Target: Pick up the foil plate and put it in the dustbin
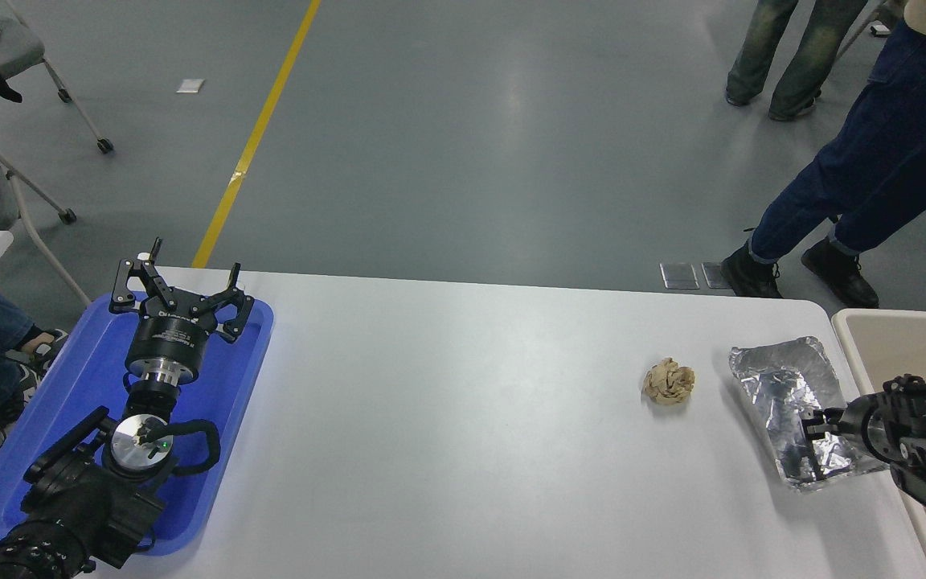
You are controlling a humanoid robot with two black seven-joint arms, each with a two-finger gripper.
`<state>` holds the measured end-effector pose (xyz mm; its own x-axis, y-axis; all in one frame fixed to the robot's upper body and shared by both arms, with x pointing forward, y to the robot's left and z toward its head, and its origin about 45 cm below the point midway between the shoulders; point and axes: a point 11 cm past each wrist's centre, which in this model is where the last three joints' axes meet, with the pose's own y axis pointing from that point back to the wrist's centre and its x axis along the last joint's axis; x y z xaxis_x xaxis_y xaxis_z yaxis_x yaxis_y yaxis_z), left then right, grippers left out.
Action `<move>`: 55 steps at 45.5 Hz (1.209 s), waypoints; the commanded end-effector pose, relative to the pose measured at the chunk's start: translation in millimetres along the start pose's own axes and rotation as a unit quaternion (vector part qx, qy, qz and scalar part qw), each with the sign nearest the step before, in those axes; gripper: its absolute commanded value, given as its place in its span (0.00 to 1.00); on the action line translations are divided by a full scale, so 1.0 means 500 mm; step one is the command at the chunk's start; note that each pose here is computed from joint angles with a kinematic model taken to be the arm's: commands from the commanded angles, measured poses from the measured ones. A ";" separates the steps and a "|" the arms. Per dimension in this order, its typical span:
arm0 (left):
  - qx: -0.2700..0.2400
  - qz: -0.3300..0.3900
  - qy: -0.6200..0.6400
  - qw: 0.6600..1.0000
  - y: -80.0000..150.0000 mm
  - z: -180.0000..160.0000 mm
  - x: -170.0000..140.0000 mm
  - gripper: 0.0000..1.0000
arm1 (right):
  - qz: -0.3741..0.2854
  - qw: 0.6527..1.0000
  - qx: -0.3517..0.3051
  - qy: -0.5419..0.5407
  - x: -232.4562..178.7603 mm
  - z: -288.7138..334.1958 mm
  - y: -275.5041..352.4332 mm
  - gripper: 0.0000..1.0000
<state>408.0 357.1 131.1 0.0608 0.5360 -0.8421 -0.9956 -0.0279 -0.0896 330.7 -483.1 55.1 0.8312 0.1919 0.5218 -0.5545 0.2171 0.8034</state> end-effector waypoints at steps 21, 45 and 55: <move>0.000 -0.002 0.000 1.000 -0.001 0.000 -0.002 1.00 | 0.002 1.000 0.021 -0.015 0.054 0.037 0.028 0.00; 0.003 -0.003 -0.001 1.000 -0.001 -0.002 -0.002 1.00 | -0.052 0.992 0.047 -0.100 0.266 0.176 0.257 0.00; 0.002 -0.002 -0.001 1.000 -0.001 0.001 -0.002 1.00 | -0.073 0.989 0.067 -0.110 0.374 0.177 0.371 0.00</move>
<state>408.8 356.2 132.0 0.0661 0.5369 -0.8410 -0.9955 -0.0219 -0.0922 379.4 -509.9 248.1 0.8845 -0.0097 0.4664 -0.4604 0.1432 0.8761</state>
